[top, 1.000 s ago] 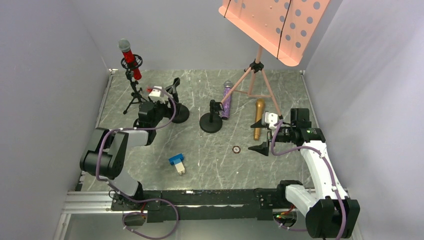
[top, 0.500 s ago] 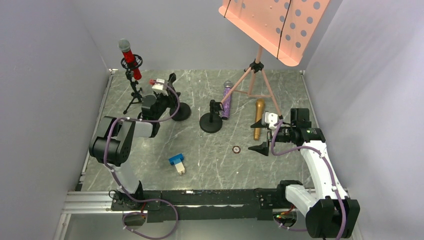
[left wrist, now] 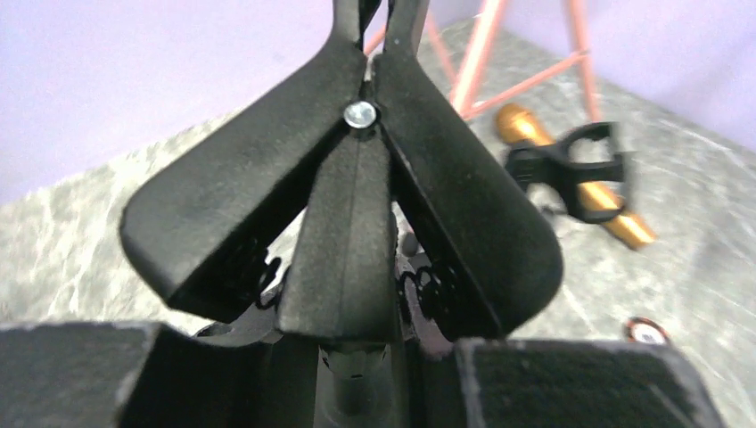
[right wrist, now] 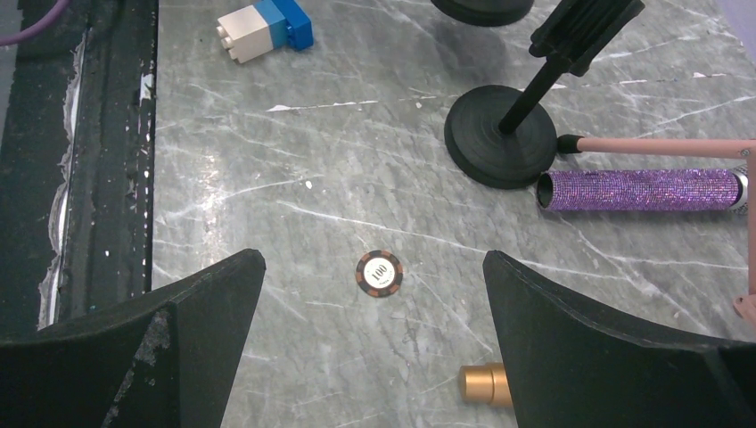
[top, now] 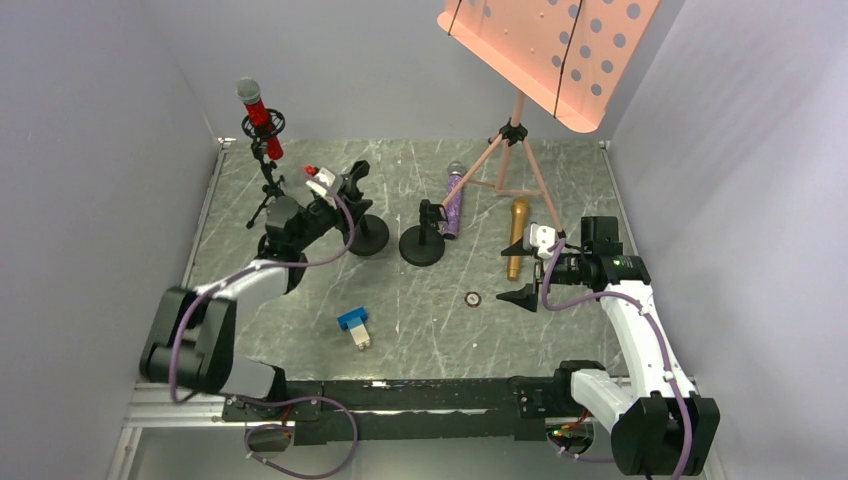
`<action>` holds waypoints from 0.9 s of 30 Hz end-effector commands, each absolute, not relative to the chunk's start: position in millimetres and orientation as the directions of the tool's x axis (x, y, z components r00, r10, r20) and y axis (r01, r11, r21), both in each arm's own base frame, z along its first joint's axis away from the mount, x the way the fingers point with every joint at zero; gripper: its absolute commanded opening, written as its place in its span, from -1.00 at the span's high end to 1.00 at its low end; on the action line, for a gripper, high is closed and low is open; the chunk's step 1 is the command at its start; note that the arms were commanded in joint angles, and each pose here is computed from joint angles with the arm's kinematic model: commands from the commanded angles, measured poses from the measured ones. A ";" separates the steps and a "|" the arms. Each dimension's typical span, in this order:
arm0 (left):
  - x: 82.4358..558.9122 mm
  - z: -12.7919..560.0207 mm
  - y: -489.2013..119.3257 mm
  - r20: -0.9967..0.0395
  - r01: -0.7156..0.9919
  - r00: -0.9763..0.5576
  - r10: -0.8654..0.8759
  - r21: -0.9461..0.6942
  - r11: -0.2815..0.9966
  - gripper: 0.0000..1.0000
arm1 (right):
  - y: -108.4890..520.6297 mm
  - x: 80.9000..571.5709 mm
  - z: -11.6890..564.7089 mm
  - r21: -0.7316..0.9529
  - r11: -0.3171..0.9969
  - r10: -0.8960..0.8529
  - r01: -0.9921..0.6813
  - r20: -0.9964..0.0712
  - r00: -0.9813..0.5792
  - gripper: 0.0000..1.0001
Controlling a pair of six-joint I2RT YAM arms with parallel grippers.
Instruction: Attach the microphones to the stand
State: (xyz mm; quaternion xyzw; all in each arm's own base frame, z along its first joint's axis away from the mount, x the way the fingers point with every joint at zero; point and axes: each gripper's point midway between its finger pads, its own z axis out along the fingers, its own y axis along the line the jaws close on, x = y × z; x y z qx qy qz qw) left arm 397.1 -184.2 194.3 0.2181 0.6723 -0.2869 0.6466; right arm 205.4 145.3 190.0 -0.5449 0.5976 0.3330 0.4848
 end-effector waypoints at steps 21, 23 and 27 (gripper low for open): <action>223.2 213.5 -316.1 -0.996 0.948 0.085 -0.001 0.081 0.307 1.00 | 144.9 215.2 199.6 -0.177 0.186 -0.320 -0.967 -0.941 0.111 -0.99; 222.9 206.5 -322.7 -0.996 0.948 0.093 0.009 0.092 0.303 1.00 | 144.9 215.8 199.3 -0.174 0.188 -0.319 -0.967 -0.942 0.107 -0.99; 223.3 190.4 -332.7 -0.996 0.949 0.092 0.018 0.093 0.302 1.00 | 144.3 216.9 198.5 -0.172 0.191 -0.324 -0.966 -0.940 0.104 -0.99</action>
